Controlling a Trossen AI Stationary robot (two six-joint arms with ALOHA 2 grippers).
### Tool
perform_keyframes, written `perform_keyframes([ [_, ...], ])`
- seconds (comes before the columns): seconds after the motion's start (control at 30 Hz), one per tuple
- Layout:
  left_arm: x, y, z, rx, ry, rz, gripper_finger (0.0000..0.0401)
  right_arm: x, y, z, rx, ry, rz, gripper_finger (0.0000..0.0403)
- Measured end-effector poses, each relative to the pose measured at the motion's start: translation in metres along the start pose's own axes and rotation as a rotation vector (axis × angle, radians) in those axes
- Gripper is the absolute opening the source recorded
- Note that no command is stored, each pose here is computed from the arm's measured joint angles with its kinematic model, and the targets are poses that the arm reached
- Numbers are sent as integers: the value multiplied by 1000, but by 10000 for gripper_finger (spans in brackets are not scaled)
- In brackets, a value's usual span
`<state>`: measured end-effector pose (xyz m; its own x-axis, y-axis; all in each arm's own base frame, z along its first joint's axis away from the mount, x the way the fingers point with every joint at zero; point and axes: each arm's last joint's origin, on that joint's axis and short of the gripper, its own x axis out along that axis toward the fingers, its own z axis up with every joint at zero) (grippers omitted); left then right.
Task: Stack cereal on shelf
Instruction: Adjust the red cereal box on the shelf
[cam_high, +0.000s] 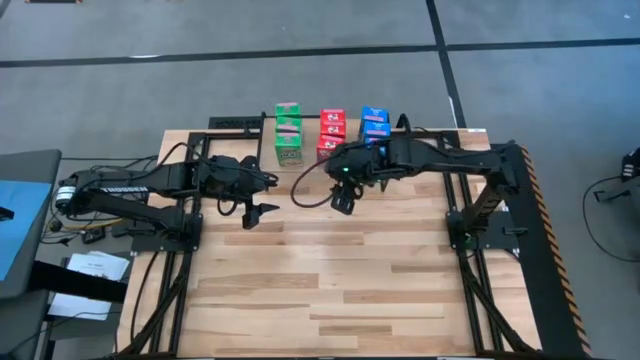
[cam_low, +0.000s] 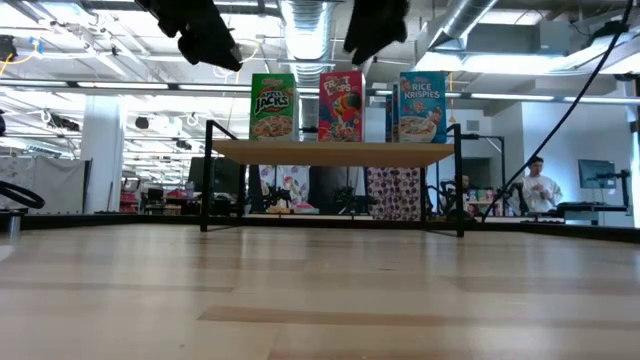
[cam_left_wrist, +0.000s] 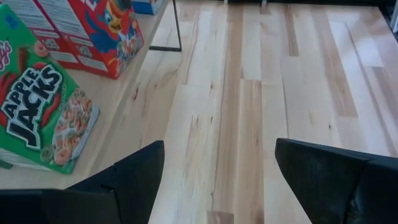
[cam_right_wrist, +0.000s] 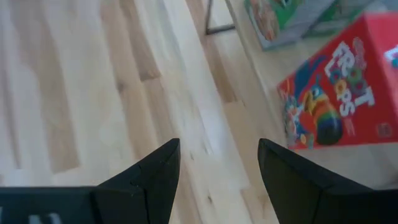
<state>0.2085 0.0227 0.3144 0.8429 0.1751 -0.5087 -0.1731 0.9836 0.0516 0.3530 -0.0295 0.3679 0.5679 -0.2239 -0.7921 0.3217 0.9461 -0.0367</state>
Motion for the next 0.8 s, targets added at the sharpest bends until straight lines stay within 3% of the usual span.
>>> perform_keyframes([
  [0.33,0,0,-2,1,25,0,295,30,-5,3,-3,36,-96,240],
  [0.8,0,1,-2,5,25,26,295,33,-19,5,24,24,-177,240],
])
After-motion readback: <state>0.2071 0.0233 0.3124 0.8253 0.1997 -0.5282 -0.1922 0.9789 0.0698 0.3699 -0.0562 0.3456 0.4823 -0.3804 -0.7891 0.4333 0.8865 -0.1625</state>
